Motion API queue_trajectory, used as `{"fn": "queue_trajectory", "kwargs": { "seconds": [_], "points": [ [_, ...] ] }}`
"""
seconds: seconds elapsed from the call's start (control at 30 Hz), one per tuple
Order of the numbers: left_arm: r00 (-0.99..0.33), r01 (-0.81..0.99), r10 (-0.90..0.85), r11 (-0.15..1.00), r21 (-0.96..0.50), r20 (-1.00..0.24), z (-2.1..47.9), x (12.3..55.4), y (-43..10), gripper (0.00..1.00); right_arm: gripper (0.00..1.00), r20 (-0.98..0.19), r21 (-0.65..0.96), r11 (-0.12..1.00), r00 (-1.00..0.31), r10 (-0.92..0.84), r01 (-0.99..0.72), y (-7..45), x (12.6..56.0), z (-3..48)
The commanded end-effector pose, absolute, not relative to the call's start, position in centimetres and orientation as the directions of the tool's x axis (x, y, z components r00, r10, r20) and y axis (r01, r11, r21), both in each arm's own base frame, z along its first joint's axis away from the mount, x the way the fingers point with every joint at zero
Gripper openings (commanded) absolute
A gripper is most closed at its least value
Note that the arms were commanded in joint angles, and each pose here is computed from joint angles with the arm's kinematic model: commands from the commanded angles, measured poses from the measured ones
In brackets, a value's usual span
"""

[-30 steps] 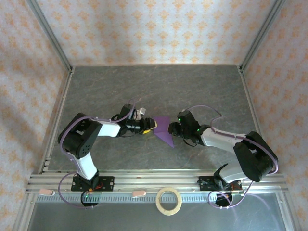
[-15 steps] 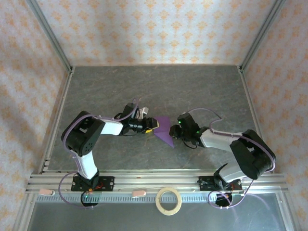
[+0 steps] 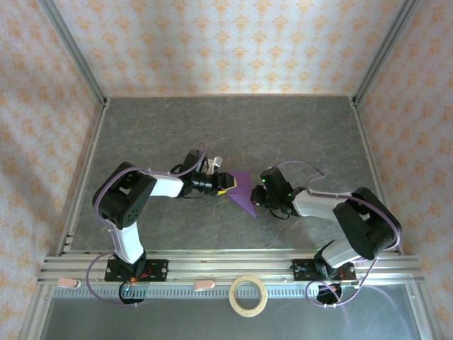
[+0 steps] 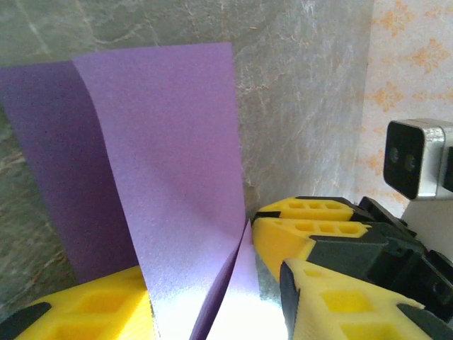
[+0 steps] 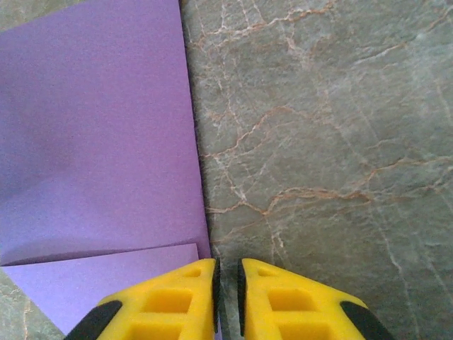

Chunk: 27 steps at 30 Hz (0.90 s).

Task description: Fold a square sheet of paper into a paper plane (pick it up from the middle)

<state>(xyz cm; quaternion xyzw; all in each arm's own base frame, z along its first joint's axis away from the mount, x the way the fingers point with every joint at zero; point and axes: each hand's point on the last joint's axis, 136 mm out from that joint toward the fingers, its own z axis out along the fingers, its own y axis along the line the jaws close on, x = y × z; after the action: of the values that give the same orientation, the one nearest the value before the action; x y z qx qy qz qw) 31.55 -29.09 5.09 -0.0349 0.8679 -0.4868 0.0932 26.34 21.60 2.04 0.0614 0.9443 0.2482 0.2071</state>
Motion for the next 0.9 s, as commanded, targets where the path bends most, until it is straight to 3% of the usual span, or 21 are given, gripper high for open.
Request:
{"fn": "queue_trajectory", "kwargs": {
  "seconds": [0.0, 0.17, 0.3, 0.47, 0.67, 0.73, 0.87],
  "points": [
    [-0.987, 0.06, -0.101, 0.499, -0.864, -0.127, 5.3, 31.4, -30.0, 0.44, 0.16, -0.347, 0.476, 0.88, -0.918, 0.191, 0.003, 21.5, 25.9, 0.9],
    [-0.987, 0.067, -0.092, 0.507, -0.86, -0.13, 5.1, 31.6, -30.1, 0.35, 0.17, -0.362, 0.484, 0.875, -0.914, 0.184, -0.015, 21.8, 26.1, 1.6],
    [-0.982, 0.074, -0.11, 0.515, -0.854, -0.152, 5.5, 32.0, -29.9, 0.17, 0.25, -0.413, 0.492, 0.87, -0.889, 0.198, -0.035, 21.8, 26.9, 3.5],
    [-0.967, 0.072, -0.172, 0.528, -0.846, -0.19, 6.5, 32.9, -29.2, 0.13, 0.34, -0.541, 0.463, 0.886, -0.794, 0.277, -0.006, 19.6, 28.5, 6.9],
    [-0.942, 0.064, -0.254, 0.501, -0.863, -0.218, 8.2, 33.7, -28.1, 0.12, 0.44, -0.689, 0.485, 0.871, -0.577, 0.439, 0.082, 15.4, 29.7, 11.4],
    [-0.936, 0.057, -0.272, 0.506, -0.861, -0.222, 8.3, 33.8, -27.8, 0.11, 0.51, -0.707, 0.51, 0.859, -0.542, 0.454, 0.055, 15.2, 29.6, 12.4],
    [-0.931, 0.05, -0.285, 0.525, -0.849, -0.231, 8.0, 34.1, -27.4, 0.12, 0.56, -0.733, 0.51, 0.855, -0.566, 0.378, -0.09, 16.9, 28.9, 13.0]
  ]
}}
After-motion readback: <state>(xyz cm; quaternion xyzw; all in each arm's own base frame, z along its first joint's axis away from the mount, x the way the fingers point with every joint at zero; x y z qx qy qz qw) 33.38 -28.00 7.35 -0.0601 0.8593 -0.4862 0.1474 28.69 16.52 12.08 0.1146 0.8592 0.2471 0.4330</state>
